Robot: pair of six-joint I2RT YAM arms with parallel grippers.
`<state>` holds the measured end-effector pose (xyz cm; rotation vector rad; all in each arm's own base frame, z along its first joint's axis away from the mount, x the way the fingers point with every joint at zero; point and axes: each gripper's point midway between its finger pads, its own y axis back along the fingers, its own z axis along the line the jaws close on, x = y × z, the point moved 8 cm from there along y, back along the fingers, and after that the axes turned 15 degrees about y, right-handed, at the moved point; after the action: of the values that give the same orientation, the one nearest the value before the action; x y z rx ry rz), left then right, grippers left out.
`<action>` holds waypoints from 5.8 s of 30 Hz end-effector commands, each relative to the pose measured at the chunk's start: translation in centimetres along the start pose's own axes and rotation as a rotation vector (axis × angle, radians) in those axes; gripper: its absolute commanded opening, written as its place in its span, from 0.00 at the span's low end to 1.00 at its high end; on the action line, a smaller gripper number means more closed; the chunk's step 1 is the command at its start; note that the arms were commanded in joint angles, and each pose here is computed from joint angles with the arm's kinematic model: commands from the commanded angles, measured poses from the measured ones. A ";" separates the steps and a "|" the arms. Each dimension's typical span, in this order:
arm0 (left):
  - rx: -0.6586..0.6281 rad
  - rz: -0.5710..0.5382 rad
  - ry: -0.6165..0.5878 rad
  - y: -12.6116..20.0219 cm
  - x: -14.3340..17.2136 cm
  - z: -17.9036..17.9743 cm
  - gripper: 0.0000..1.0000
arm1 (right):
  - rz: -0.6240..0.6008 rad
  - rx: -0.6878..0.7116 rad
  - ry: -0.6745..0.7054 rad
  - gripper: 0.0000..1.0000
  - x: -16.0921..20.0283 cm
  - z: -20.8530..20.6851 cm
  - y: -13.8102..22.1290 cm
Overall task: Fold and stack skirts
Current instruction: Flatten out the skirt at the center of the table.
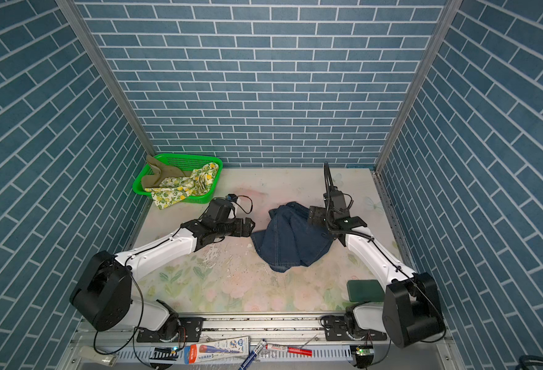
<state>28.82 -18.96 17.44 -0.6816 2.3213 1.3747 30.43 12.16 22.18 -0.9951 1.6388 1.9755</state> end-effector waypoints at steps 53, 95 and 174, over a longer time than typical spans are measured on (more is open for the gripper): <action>0.140 -0.043 0.295 -1.0 1.5 1.3 0.93 | -0.065 0.069 -0.034 0.81 1.1 0.4 1.4; 0.093 -0.058 0.385 -1.1 1.5 4.2 0.92 | -0.105 0.104 0.019 0.22 6.5 1.8 1.4; 0.323 -0.043 0.381 -16.0 -6.8 -2.0 0.30 | -0.324 0.193 0.008 0.00 -2.6 -3.2 5.8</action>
<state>42.74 -24.08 9.52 -0.9909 2.7108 0.9938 28.71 7.98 26.55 -1.1113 1.5946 1.5951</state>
